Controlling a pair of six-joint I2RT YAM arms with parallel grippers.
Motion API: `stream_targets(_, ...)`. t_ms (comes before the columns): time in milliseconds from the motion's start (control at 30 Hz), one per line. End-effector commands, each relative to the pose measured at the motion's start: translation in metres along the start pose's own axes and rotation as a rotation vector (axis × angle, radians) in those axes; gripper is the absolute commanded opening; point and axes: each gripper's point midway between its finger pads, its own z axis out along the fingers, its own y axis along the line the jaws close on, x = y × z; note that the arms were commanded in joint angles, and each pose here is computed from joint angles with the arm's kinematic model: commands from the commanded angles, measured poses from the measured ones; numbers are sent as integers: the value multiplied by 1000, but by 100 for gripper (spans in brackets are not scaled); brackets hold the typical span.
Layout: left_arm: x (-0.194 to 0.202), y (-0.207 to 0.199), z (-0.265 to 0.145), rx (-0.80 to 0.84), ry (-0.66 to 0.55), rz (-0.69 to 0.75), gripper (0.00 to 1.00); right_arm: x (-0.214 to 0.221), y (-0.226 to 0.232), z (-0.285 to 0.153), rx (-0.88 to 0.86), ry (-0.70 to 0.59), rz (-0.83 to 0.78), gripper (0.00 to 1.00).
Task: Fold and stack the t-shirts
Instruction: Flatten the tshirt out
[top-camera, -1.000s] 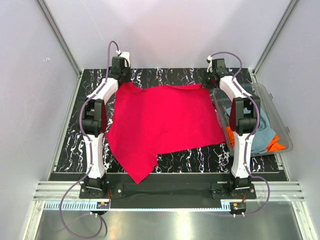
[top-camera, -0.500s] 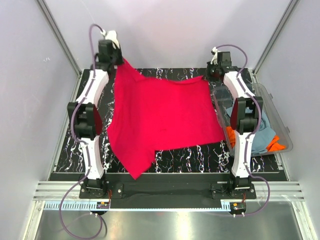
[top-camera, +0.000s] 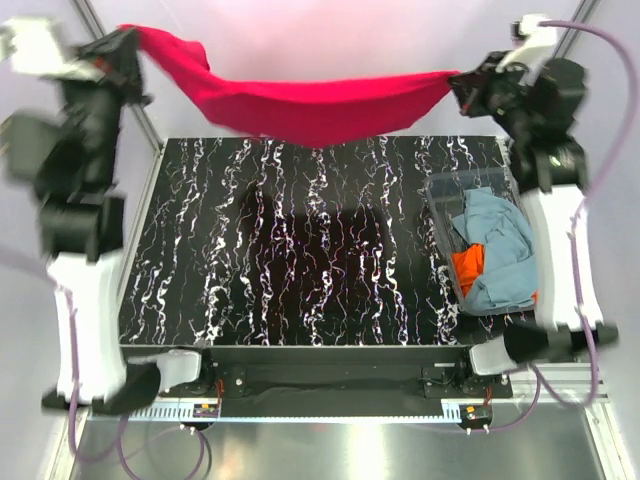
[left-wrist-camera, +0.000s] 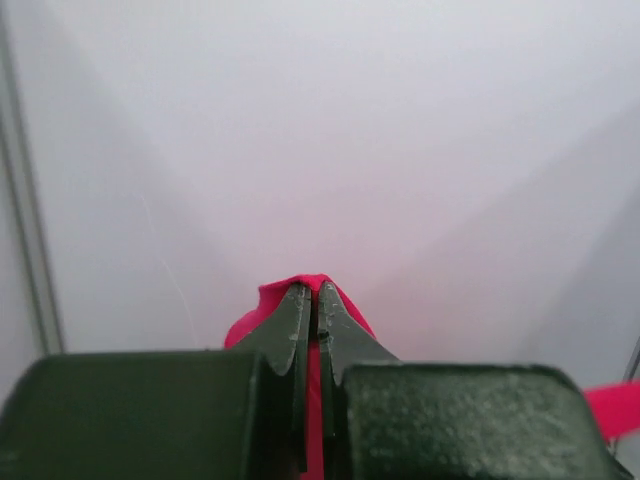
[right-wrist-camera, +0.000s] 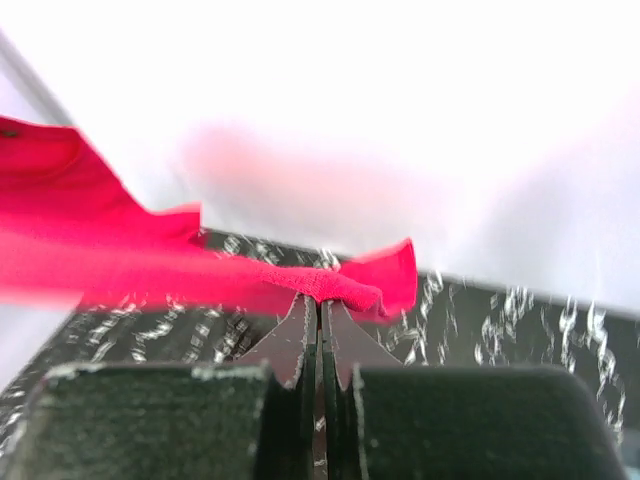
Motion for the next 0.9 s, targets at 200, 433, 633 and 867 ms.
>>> stream_targets(200, -137, -3, -119, -67, -323, 106, 0, -45, 66, -102, -158, -173, -71, 0)
stream_targets(433, -133, 6, -106, -106, -315, 141, 0, -42, 72, -90, -212, -164, -6, 0)
stream_targets(633, 16, 31, -16, -121, -20, 200, 0, 19, 33, -23, -139, -14, 57, 0)
stream_targets(867, 264, 73, 26, -169, 327, 247, 0, 138, -22, 78, -81, 221, 163, 0)
